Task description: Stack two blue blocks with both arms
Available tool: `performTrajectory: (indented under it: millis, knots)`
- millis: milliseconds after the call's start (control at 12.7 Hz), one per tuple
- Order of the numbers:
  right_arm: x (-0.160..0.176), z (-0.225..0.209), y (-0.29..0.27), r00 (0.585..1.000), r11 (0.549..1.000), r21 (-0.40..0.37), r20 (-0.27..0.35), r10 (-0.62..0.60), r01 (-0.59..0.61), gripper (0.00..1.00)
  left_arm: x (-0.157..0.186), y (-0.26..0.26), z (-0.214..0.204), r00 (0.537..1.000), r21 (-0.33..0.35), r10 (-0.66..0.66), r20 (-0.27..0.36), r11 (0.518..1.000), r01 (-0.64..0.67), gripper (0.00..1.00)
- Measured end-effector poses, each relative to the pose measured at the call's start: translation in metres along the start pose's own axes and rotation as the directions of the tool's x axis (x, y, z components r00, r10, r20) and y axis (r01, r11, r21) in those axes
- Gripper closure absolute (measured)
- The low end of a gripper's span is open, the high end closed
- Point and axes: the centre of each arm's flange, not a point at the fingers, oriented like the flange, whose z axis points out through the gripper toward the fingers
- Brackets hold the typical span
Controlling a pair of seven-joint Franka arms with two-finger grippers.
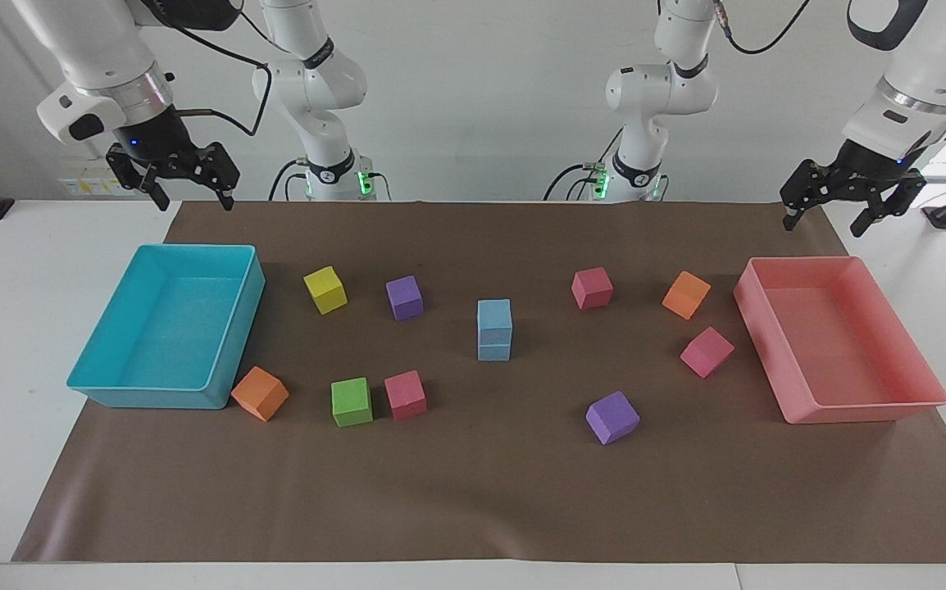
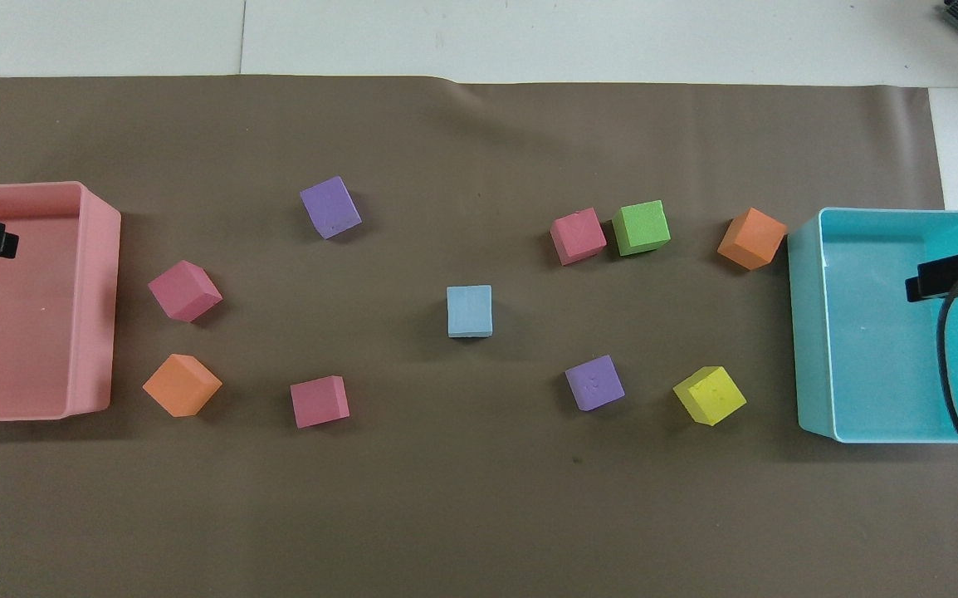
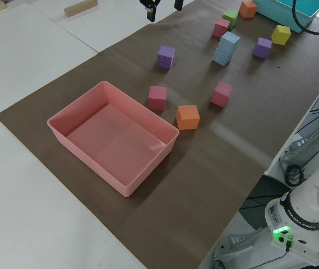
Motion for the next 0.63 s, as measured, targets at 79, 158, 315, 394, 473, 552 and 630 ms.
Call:
performTrajectory:
  millis: [79, 158, 315, 394, 473, 552, 630]
  knots:
    - [-0.001, 0.001, 0.003, 1.0, 1.0, 0.001, 0.006, 0.005, -0.005, 0.0, -0.001, 0.001, 0.0, 1.0, -0.001, 0.001, 0.006, 1.0, -0.001, 0.0]
    - [-0.001, 0.004, 0.003, 1.0, 1.0, 0.001, 0.01, 0.006, -0.006, 0.0, -0.002, 0.001, 0.0, 1.0, -0.003, 0.001, 0.011, 1.0, -0.001, 0.0]
    - [0.001, 0.007, 0.002, 1.0, 1.0, 0.0, 0.002, 0.003, -0.003, 0.0, -0.004, 0.001, 0.0, 1.0, -0.005, 0.001, 0.021, 1.0, -0.001, 0.0]
    - [0.0, 0.005, 0.002, 1.0, 1.0, 0.0, -0.002, 0.003, -0.003, 0.0, -0.004, 0.002, 0.0, 1.0, -0.006, 0.003, 0.023, 1.0, -0.002, 0.0]
    - [-0.001, 0.001, 0.003, 1.0, 1.0, -0.002, -0.003, 0.005, -0.005, 0.0, -0.005, 0.004, 0.001, 1.0, -0.008, 0.005, 0.03, 1.0, -0.005, 0.0]
    - [-0.004, -0.003, 0.004, 1.0, 1.0, -0.001, 0.002, 0.006, -0.006, 0.0, -0.006, 0.006, 0.001, 0.999, -0.012, 0.008, 0.04, 1.0, -0.008, 0.0]
    - [-0.006, -0.006, 0.004, 1.0, 1.0, -0.001, 0.0, 0.006, -0.006, 0.0, -0.007, 0.008, 0.003, 0.999, -0.018, 0.007, 0.054, 1.0, -0.006, 0.0]
